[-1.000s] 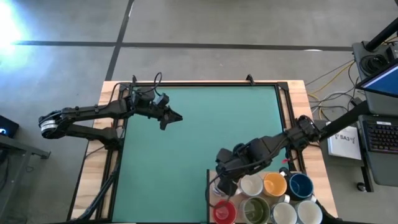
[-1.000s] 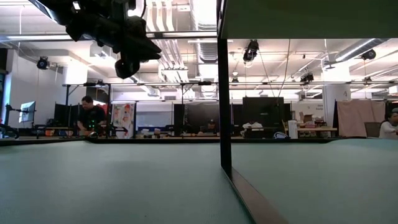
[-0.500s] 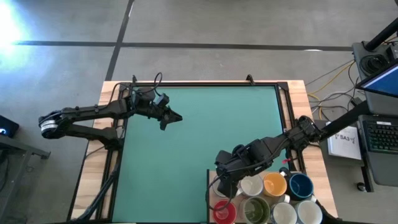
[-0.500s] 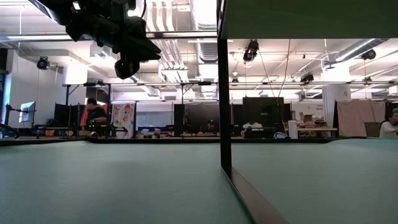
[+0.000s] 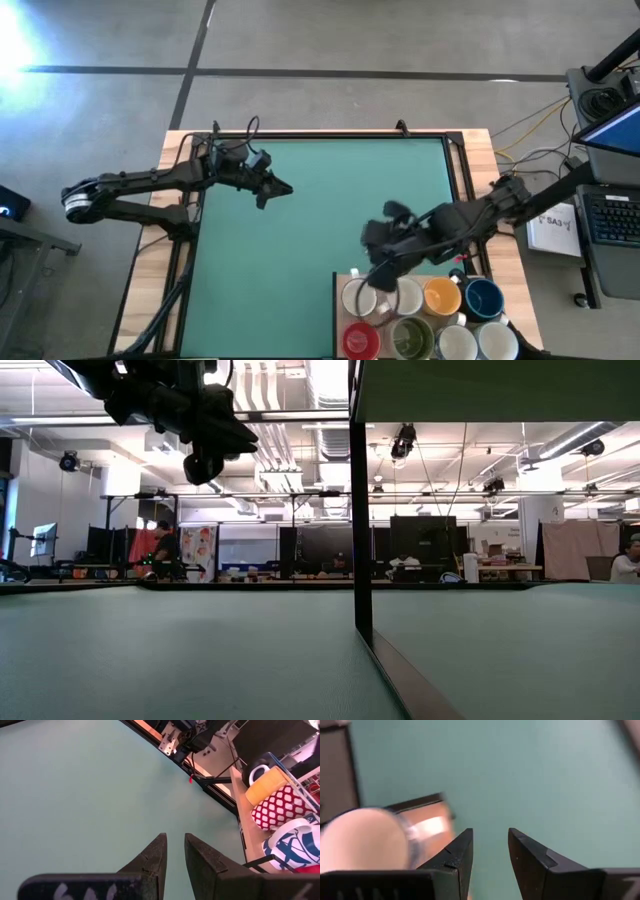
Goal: Place coffee mugs
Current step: Return to Home Position
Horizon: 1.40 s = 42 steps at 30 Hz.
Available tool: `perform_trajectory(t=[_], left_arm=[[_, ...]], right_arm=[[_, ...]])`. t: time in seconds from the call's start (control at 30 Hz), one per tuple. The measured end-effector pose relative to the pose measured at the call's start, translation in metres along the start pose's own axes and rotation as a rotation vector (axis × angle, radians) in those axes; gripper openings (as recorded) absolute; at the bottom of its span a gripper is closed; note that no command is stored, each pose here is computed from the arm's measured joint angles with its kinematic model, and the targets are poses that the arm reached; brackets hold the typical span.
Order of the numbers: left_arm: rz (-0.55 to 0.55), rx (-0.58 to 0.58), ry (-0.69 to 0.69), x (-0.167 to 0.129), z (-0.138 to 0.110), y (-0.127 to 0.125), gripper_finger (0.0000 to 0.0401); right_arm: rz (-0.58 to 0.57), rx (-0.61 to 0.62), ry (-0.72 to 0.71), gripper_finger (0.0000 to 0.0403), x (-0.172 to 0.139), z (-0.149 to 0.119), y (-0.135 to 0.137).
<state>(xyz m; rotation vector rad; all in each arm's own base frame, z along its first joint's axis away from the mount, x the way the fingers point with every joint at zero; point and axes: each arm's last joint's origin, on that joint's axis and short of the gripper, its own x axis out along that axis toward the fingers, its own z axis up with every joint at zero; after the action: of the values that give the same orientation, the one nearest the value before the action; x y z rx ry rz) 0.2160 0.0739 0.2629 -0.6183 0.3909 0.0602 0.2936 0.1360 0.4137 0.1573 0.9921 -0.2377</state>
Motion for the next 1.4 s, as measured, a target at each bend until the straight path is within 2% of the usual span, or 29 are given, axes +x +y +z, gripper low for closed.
perform_trajectory(t=[0.1, 0.2, 0.33, 0.5, 0.7, 0.8, 0.93, 1.07, 1.17, 1.4], left_arm=[[-0.001, 0.001, -0.002, -0.001, 0.000, 0.000, 0.0049], [-0.002, -0.001, -0.004, -0.001, 0.000, -0.001, 0.0049], [-0.002, -0.005, -0.004, -0.001, 0.000, -0.001, 0.0049], [0.003, -0.016, -0.009, -0.001, 0.001, -0.001, 0.0049], [0.005, -0.015, -0.012, -0.001, 0.001, 0.000, 0.0049], [0.000, -0.010, -0.024, -0.001, 0.002, -0.001, 0.0049], [0.005, -0.002, -0.061, -0.001, 0.005, -0.002, 0.0049], [0.050, 0.000, -0.109, -0.001, 0.008, -0.001, 0.0049], [0.089, -0.001, -0.130, -0.001, 0.009, 0.000, 0.0049], [0.103, -0.002, -0.146, -0.002, 0.009, 0.000, 0.0049]], right_arm=[[-0.066, 0.011, -0.058, 0.0112, -0.010, -0.007, -0.018], [-0.072, 0.015, -0.086, 0.0110, -0.009, -0.020, -0.035], [-0.043, 0.026, -0.141, 0.0109, 0.005, -0.042, -0.058], [0.000, 0.098, -0.247, 0.0106, 0.011, -0.080, -0.094], [0.122, 0.178, -0.423, 0.0105, 0.017, -0.125, -0.126], [0.170, 0.199, -0.521, 0.0105, 0.024, -0.143, -0.137], [0.176, 0.226, -0.593, 0.0105, 0.039, -0.163, -0.149], [0.172, 0.247, -0.572, 0.0107, 0.059, -0.185, -0.158], [0.213, 0.265, -0.597, 0.0106, 0.070, -0.200, -0.162], [0.265, 0.299, -0.653, 0.0107, 0.099, -0.226, -0.166]])
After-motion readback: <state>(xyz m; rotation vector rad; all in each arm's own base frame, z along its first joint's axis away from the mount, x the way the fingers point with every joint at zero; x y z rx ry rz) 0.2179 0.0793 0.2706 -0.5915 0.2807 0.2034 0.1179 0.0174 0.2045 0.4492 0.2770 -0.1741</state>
